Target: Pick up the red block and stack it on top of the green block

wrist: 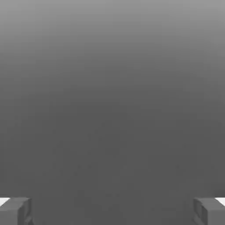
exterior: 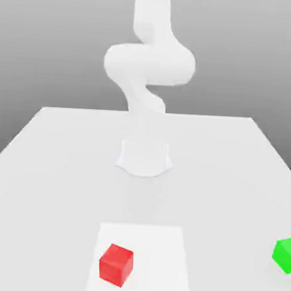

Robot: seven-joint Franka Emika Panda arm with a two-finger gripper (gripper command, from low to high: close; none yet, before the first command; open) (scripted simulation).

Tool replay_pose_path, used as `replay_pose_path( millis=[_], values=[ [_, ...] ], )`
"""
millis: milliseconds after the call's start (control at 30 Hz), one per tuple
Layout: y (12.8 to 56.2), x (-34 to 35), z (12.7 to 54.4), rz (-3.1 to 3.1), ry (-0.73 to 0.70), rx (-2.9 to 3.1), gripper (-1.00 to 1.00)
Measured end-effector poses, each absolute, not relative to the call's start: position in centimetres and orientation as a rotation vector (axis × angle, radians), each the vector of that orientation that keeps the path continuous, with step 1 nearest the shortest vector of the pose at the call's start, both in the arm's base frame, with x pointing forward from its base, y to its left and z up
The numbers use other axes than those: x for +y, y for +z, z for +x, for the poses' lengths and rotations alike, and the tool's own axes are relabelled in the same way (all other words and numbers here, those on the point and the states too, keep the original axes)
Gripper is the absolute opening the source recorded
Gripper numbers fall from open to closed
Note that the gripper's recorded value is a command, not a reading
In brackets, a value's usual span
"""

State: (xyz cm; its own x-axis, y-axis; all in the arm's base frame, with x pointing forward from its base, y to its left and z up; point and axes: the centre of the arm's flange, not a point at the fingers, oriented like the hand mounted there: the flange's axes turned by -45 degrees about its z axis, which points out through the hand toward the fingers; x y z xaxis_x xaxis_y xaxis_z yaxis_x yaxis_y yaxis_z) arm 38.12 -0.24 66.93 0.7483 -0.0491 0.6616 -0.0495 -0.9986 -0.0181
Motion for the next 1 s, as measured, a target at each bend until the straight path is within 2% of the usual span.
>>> replay_pose_path(
  millis=[200,400,567,767,933,967,1000],
  values=[
    [55.6,-1.4,44.6,3.009,0.828,-0.235,0.00],
    [43.7,-2.8,47.7,3.054,0.549,-0.383,0.00],
    [33.6,-3.9,47.8,3.072,0.314,-0.507,0.00],
    [22.2,-4.5,45.4,3.072,0.038,-0.649,0.00],
    [15.7,-4.5,45.0,3.070,0.001,-0.667,0.00],
    [14.9,-4.5,44.9,3.070,0.001,-0.667,-1.00],
    [14.9,-4.5,44.9,3.070,0.001,-0.667,-1.00]
  ],
)
